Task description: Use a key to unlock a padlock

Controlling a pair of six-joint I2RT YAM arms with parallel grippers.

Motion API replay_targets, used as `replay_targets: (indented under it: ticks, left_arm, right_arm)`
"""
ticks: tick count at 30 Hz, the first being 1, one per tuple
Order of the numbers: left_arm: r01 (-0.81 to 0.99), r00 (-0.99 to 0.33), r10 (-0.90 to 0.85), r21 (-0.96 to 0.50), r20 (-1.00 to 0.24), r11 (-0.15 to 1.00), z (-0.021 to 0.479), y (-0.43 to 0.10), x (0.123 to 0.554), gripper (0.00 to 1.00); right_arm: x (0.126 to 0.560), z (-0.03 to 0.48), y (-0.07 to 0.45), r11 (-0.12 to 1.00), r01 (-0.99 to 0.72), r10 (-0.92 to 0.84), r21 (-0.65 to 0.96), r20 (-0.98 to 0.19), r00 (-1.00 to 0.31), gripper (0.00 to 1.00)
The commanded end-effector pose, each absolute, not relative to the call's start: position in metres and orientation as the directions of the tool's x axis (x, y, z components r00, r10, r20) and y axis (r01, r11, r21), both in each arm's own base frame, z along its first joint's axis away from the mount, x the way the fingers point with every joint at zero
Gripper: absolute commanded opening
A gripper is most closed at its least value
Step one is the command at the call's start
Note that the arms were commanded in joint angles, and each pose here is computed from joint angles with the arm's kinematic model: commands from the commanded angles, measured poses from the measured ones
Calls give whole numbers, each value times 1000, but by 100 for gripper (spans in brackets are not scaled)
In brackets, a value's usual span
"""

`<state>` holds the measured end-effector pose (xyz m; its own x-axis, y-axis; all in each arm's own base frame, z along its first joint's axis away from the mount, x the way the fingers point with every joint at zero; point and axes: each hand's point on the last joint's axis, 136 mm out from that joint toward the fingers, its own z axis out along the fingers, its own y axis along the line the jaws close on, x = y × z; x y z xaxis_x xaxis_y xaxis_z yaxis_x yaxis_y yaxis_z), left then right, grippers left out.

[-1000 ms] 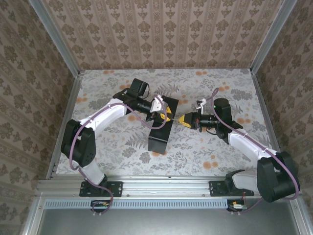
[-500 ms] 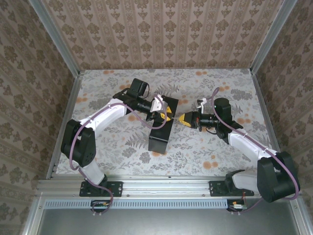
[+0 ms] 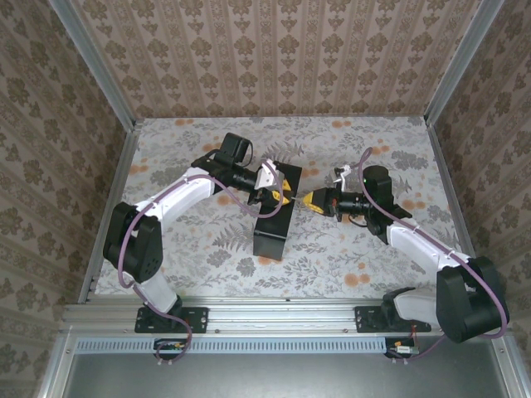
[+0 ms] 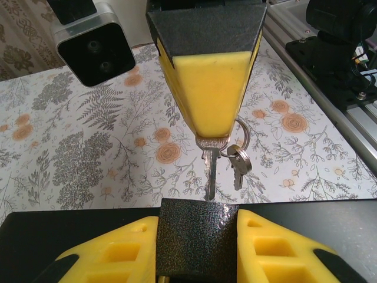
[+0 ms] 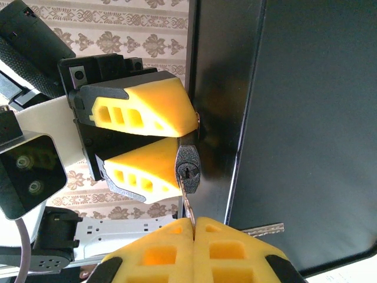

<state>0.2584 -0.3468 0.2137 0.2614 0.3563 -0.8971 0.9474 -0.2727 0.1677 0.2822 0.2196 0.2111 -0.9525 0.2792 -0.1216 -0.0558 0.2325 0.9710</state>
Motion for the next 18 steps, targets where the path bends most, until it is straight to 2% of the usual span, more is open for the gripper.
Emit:
replay_targets:
  ticks: [1, 6, 18]
  left_arm:
    - [929, 298, 266, 215, -917, -300, 237, -352, 252, 26]
    - [934, 289, 270, 209, -918, -290, 236, -348, 254, 25]
    - [935, 288, 264, 210, -921, -287, 237, -349, 255, 25]
  right_arm:
    - [285, 225, 225, 221, -106, 269, 969, -165, -949, 0]
    - [285, 213, 216, 251, -74, 293, 965, -149, -944, 0]
    - [286, 212, 214, 245, -70, 297, 967, -144, -944, 0]
